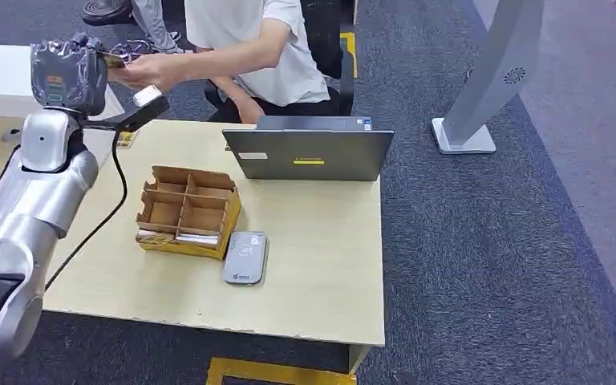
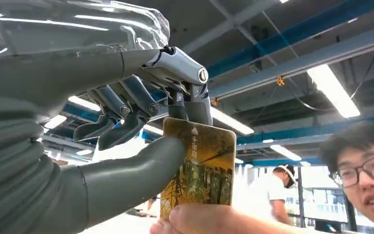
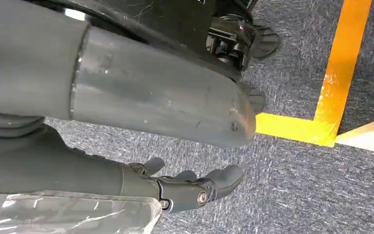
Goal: Pass the card to the sensor for recognition and then transmit it.
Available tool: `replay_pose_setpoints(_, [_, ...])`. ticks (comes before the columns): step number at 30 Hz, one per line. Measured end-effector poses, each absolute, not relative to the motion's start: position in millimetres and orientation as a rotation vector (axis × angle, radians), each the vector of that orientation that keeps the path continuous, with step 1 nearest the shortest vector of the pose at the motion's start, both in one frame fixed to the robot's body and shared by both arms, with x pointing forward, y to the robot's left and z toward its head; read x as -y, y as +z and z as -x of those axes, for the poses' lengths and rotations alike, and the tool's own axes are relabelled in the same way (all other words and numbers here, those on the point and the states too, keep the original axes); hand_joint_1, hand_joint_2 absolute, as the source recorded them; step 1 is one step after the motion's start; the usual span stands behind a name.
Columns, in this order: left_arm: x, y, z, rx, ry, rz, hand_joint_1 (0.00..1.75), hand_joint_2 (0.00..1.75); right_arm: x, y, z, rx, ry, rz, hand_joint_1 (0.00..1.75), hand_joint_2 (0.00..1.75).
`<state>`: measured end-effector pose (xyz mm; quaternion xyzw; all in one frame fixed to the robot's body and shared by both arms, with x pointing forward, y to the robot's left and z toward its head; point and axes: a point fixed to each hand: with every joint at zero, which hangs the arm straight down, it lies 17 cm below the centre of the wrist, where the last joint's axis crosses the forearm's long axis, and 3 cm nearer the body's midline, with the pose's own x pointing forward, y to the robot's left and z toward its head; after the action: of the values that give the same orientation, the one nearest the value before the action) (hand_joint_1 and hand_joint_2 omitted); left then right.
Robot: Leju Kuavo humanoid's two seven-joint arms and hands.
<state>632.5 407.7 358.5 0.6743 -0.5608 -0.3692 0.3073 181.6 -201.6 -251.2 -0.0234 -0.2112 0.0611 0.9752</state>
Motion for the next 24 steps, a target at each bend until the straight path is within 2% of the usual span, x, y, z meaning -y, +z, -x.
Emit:
replay_pose_setpoints(18, [-409.1, 347.1, -636.3, 1.458, -0.982, -1.752, 1.75, 1.75, 200.9, -251.0, -181.9, 0.428, 0.131, 0.047, 0.0, 0.0])
replay_pose_setpoints(19, [-408.9, 347.0, -636.3, 1.46, -0.98, -1.75, 0.0, 1.75, 200.9, -250.9, -182.2, 0.429, 0.131, 0.047, 0.0, 0.0])
replay_pose_setpoints(24, [-410.5, 343.8, -637.8, 1.466, -0.953, -1.702, 0.0, 1.75, 201.1, -250.8, -182.3, 0.431, 0.131, 0.048, 0.0, 0.0])
